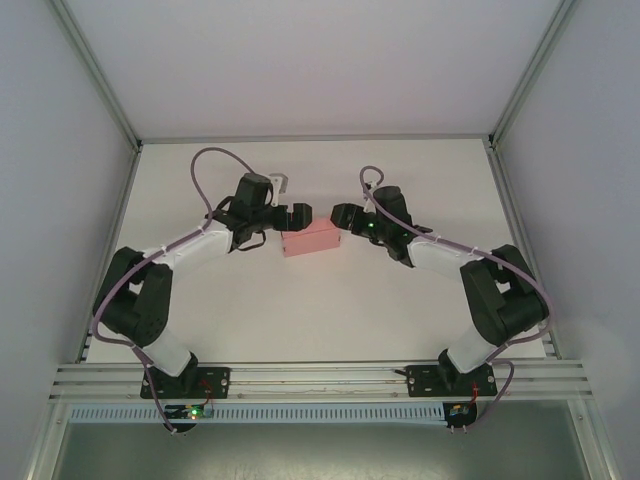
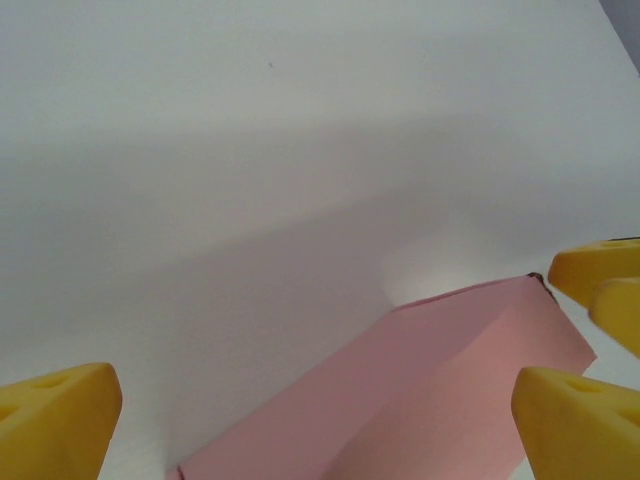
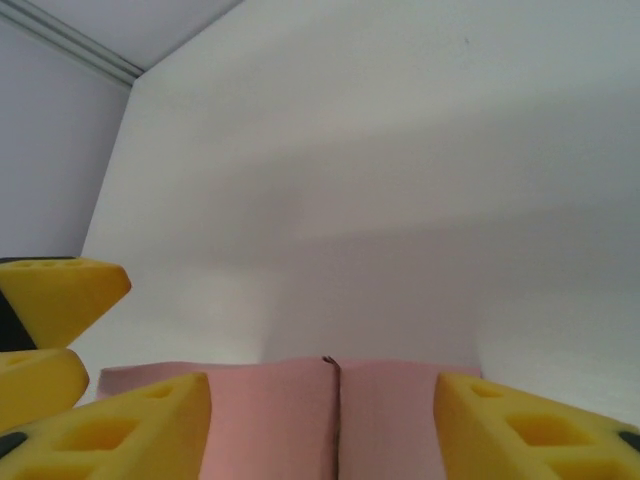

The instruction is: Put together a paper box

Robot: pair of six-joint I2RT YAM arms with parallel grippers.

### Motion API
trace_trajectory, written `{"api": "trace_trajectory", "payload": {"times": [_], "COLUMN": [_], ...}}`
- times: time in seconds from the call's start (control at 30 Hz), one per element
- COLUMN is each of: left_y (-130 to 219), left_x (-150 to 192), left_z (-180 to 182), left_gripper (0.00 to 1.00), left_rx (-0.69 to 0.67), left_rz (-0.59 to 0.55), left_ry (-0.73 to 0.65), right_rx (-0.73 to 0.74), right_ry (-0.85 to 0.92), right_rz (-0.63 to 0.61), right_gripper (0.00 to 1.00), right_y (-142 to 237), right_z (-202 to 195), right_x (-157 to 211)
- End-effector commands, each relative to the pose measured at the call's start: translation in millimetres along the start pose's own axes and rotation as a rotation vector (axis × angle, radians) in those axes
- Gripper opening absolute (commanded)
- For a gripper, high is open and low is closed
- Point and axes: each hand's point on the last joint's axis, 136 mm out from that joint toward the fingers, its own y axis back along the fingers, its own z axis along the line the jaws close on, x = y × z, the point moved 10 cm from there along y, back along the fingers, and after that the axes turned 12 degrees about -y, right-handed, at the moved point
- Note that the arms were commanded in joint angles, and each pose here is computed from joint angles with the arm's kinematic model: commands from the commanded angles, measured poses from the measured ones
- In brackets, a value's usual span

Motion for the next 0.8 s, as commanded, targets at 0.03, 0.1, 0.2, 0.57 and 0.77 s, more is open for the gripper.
{"api": "trace_trajectory", "payload": {"times": [0.03,0.1,0.2,0.57,0.77], "left_y": [28,40,60,99,103], "left_x": [-14,-18,-23,-16,-1], "left_z": [-5,-4,-2,8,12], "left_gripper": [1.00,1.00,1.00,1.00,1.00], "left_rx": [-0.102,-0.163,-0.268,-0.414,-0.421], "left_rz": [-0.030,-0.044,-0.065,-0.063,-0.033], "left_ry": [-0.054,-0.045,-0.026,0.066,0.090], "right_rx": [-0.113,-0.171,-0.256,-0.235,-0.239], "right_ry": [0.117,0.195,0.395,1.156,1.530], "right_rz": [-0.013,0.010,0.075,0.349,0.555], "right_gripper": [0.75,0.98,0.98,0.98,0.98], "right_y": [18,23,27,12,-6], "right_z": [25,32,46,68,72], "right_x": [-19,-24,-26,-1,39]}}
